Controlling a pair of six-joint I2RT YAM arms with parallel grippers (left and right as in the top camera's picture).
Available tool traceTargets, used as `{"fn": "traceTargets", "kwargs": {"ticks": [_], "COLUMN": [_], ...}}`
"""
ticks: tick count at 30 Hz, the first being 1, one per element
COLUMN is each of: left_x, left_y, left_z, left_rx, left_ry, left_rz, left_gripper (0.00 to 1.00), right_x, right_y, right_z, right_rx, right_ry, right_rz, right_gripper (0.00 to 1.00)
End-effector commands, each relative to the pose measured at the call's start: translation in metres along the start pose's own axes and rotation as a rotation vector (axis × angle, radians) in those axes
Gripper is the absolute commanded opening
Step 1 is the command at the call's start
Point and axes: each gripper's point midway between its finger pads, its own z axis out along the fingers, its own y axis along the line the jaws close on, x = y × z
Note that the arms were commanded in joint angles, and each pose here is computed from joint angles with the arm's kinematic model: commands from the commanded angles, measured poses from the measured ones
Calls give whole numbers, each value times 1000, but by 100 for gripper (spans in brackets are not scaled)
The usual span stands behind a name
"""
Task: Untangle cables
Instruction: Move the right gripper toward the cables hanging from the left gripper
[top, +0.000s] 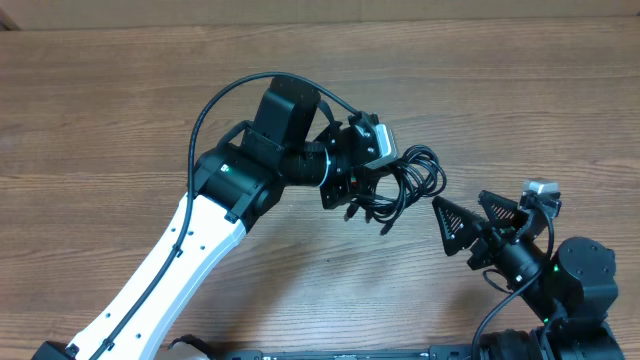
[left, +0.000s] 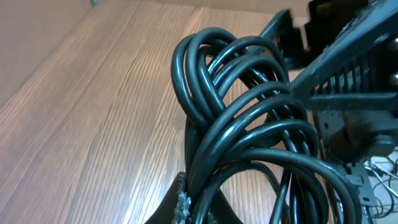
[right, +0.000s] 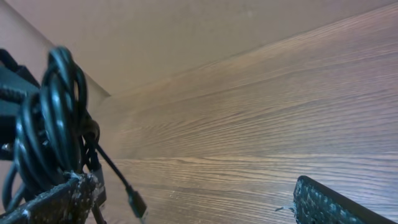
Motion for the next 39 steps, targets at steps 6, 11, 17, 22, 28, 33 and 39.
{"fn": "traceTargets", "kwargs": {"ticks": [6, 11, 17, 22, 28, 33, 39], "left_x": [-20, -17, -12, -11, -11, -11, -11], "left_y": [-16, -15, -12, -12, -12, -12, -12], "left_z": [-7, -4, 2, 2, 2, 2, 2], "left_rx": [65, 70, 76, 76, 77, 77, 76], "left_ry": [-75, -67, -54, -53, -53, -53, -53], "left_rz": [58, 49, 35, 35, 34, 34, 34], "left_gripper": [4, 4, 4, 4, 4, 4, 4], "right_x": [-10, -10, -15, -15, -15, -17, -16], "right_y": [14, 16, 18, 18, 18, 20, 23], "right_z": [-5, -6, -6, -6, -6, -6, -6], "right_rx": [-51, -60, -71, -72, -73, -81, -100], "right_ry": [-22, -20, -36, -36, -36, -42, -35], "right_rz": [-17, -11, 48, 48, 70, 99, 107], "right_gripper": [100, 100, 100, 100, 100, 100, 100]}}
